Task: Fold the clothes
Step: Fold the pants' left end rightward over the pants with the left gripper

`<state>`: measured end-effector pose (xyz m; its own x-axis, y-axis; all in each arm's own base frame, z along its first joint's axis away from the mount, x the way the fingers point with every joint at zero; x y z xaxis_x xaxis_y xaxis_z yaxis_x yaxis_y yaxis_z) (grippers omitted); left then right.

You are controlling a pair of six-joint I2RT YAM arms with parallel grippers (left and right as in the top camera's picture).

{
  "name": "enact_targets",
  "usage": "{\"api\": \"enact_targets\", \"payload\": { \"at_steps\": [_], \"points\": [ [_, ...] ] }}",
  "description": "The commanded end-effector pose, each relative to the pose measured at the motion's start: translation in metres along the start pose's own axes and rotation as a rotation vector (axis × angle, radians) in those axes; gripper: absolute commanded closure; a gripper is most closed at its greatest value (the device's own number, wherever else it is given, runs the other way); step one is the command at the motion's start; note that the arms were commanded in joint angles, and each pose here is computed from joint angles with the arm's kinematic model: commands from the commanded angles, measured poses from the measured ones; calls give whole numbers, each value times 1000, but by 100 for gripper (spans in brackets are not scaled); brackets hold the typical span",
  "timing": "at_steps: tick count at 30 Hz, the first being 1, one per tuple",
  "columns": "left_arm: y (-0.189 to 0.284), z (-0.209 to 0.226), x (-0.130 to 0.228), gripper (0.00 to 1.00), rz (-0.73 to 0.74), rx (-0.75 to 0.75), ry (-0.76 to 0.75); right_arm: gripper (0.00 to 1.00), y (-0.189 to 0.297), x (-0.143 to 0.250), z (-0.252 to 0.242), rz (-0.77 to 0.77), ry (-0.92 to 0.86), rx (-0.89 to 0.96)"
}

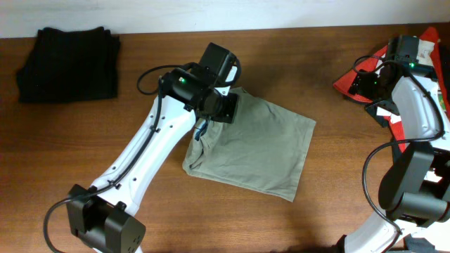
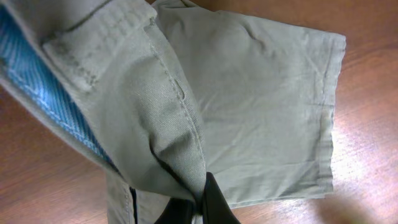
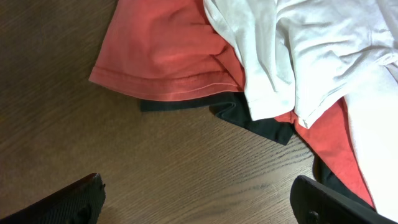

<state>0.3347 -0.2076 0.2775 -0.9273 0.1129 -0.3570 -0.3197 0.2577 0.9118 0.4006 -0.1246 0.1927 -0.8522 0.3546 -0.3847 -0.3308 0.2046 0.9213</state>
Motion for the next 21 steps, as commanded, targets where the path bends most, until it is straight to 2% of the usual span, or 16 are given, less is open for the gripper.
{"api": "enact_targets", "payload": {
  "at_steps": [1, 13, 17, 21],
  "points": [
    [1, 22, -7, 99, -59, -185, 80, 1, 3, -4, -1, -14, -14, 7],
    [59, 166, -15, 99, -68, -504, 421, 1, 3, -4, -1, -14, -14, 7],
    [99, 189, -9, 99, -127, -587, 485, 1, 3, -4, -1, -14, -14, 7],
    [136, 193, -6, 99, -204, -613, 517, 1, 3, -4, -1, -14, -14, 7]
  ]
}}
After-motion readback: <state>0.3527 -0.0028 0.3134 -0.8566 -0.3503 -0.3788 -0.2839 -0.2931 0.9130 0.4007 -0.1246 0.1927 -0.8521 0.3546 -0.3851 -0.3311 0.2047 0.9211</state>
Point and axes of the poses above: each gripper's point midway between its finger pads, its own y axis back along the fingers, its own z axis along the line the jaws close on, x = y × z, the point moved 9 cm from there along y, back along the fingers, and after that the axes turned 9 degrees about y, right-handed, at the moved point
